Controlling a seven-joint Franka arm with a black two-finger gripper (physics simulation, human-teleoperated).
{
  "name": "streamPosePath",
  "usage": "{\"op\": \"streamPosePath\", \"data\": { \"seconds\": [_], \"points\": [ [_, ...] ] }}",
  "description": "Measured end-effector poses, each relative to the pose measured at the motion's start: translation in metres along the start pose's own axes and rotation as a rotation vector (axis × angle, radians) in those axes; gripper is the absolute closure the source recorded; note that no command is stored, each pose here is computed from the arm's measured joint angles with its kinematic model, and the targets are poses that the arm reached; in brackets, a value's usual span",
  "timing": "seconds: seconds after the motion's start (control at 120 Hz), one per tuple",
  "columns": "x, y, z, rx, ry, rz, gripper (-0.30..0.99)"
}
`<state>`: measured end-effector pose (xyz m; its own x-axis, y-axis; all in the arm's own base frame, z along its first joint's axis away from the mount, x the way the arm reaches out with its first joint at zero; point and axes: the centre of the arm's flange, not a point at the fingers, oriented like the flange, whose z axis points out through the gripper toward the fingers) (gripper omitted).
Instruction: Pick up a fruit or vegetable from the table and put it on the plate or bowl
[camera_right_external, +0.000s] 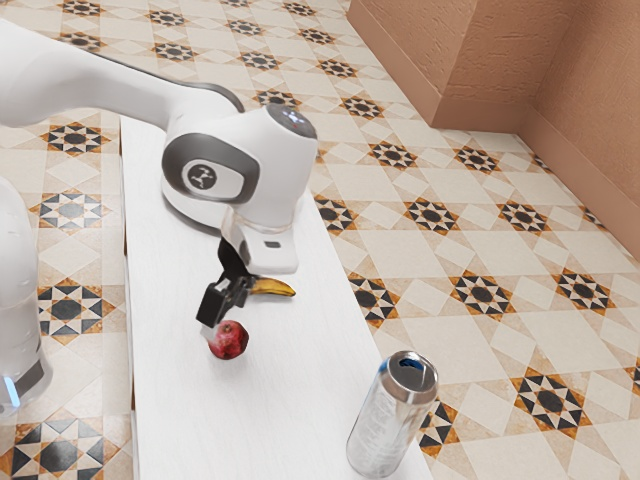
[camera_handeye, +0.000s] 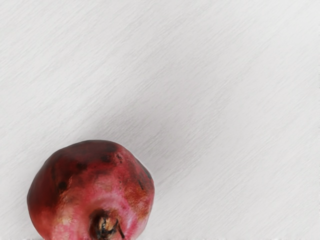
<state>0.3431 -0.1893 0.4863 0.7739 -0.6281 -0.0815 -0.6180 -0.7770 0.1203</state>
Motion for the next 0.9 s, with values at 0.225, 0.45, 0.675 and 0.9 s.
{"op": "streamPosePath", "data": {
  "seconds": [0.225,0.45,0.675,0.9],
  "points": [
    [-0.008,0.012,0.003,0.003,0.01,0.021,0.0],
    [-0.011,0.008,0.007,0.016,-0.011,0.032,0.0],
    [-0.011,-0.003,0.012,0.055,0.004,0.033,0.0],
    [-0.009,-0.013,0.018,0.092,0.053,0.025,0.0]
  ]
}}
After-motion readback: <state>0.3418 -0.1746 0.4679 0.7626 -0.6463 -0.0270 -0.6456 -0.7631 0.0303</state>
